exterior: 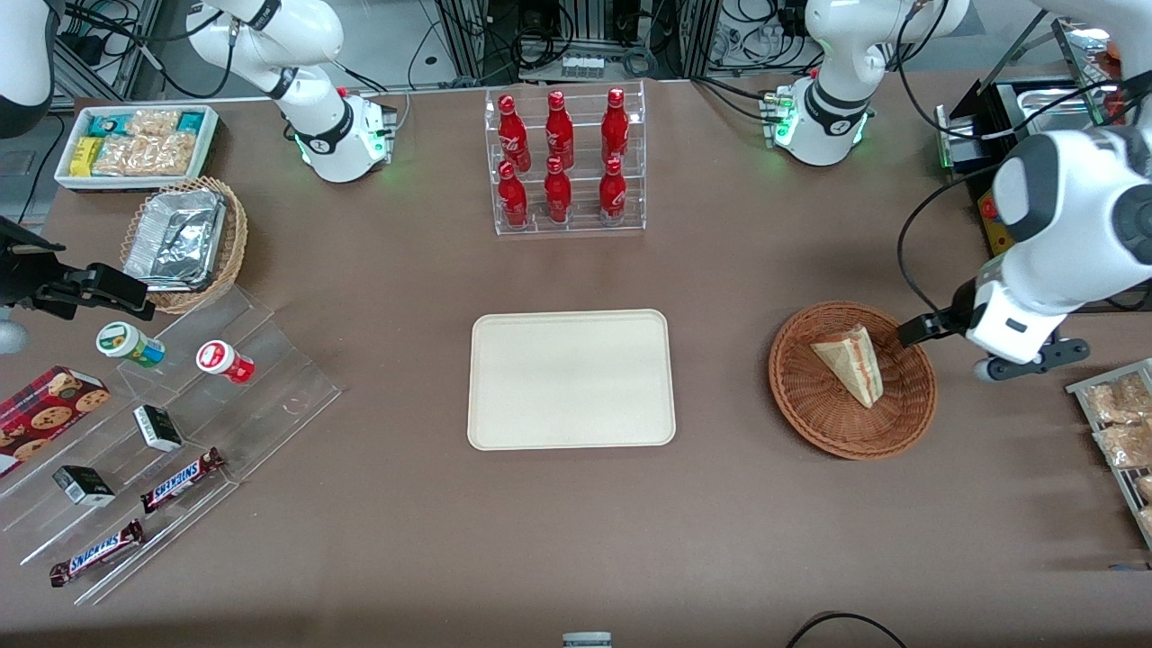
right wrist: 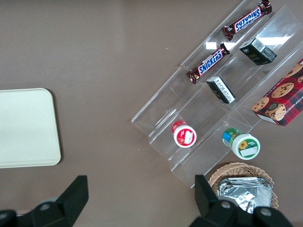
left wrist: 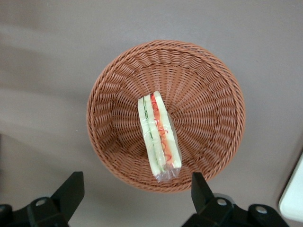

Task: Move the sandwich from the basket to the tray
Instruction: 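Close the left gripper on the wrapped sandwich and lift it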

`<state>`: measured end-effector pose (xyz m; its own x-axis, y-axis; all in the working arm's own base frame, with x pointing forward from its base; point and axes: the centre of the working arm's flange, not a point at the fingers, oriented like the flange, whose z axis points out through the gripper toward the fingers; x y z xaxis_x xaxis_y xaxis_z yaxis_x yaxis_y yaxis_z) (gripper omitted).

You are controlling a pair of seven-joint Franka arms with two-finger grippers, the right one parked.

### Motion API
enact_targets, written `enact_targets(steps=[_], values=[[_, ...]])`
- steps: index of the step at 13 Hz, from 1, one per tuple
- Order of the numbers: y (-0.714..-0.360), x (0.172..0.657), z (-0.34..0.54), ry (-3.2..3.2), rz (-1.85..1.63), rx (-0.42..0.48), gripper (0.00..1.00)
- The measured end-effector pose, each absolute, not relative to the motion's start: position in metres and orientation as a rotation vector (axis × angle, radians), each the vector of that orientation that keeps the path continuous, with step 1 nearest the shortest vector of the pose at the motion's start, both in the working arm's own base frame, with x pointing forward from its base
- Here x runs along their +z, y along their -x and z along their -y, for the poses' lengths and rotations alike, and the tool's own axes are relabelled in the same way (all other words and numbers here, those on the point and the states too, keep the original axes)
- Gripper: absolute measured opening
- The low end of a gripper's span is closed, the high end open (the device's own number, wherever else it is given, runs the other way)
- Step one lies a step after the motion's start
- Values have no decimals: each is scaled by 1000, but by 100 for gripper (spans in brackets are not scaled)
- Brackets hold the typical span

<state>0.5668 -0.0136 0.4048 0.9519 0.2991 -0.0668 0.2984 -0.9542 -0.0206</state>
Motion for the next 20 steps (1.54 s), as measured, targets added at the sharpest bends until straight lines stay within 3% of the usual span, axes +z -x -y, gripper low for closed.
enact_targets(steps=[20], values=[[-547, 270, 54, 3044, 795, 13, 100]])
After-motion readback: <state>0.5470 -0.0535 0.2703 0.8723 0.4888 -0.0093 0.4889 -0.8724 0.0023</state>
